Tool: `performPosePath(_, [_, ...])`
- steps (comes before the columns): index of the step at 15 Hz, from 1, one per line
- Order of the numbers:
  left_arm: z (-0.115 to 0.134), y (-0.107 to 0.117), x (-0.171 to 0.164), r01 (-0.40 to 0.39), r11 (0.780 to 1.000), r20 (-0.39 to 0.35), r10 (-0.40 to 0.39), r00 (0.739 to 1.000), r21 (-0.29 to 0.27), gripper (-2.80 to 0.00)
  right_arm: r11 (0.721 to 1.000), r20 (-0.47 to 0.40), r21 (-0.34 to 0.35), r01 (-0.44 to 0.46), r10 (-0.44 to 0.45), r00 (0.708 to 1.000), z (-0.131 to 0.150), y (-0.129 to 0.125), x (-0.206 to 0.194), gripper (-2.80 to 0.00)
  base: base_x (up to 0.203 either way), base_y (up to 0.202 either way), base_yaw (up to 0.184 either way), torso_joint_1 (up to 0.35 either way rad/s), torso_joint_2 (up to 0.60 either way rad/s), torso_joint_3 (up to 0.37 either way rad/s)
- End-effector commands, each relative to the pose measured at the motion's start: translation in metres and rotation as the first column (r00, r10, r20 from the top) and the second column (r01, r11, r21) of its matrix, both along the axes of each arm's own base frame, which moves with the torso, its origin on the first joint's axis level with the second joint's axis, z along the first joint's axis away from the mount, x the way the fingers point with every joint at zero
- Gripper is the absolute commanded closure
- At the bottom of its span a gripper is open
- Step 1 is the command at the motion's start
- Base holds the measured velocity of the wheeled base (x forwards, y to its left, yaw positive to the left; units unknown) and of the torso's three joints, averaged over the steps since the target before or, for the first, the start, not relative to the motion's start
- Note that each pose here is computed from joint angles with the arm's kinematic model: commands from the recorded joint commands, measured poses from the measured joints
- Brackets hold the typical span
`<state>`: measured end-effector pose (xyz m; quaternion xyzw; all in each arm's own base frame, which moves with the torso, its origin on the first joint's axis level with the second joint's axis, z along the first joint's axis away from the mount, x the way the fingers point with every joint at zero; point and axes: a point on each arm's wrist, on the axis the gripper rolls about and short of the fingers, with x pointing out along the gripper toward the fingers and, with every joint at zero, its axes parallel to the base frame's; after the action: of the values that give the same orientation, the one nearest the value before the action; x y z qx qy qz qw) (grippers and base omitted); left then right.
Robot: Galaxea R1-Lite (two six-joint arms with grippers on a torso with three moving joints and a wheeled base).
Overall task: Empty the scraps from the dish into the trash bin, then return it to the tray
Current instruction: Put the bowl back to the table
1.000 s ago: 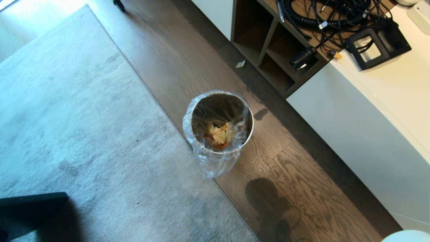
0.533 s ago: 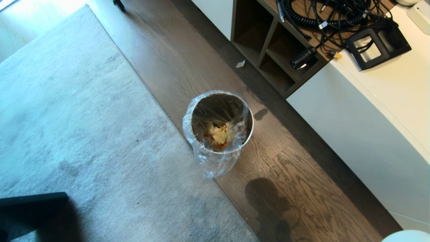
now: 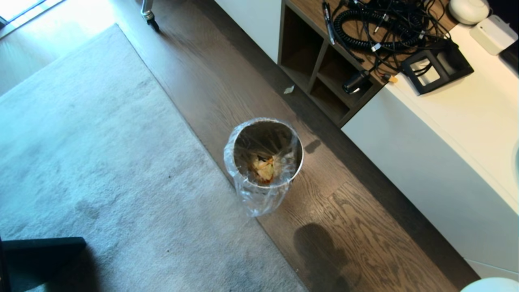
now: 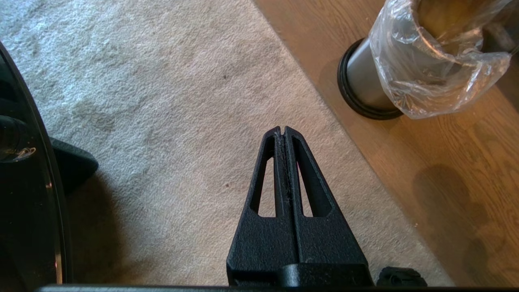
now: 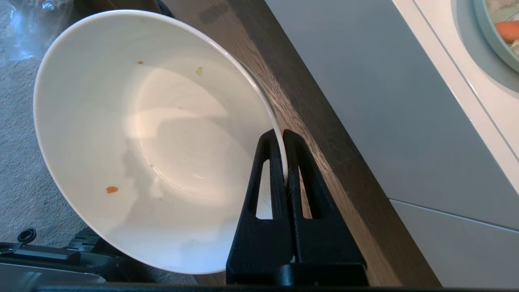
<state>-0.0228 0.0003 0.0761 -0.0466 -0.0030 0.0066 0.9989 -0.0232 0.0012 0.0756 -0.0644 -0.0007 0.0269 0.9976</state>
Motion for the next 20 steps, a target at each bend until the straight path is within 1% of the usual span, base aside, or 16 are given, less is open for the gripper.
performPosePath(1, [0.0,0.0,0.0,0.0,1.0,0.001,0.0,1.0,-0.002,0.0,1.0,-0.001,-0.003,0.0,0.0,1.0,0.0001,0.0,0.0001,0.0,0.0,0.0,0.0,0.005,0.0,0.198])
performPosePath(20, [0.0,0.0,0.0,0.0,1.0,0.001,0.0,1.0,-0.002,0.0,1.0,-0.001,-0.001,0.0,0.0,1.0,0.0001,0.0,0.0001,0.0,0.0,0.0,0.0,0.002,0.0,0.204])
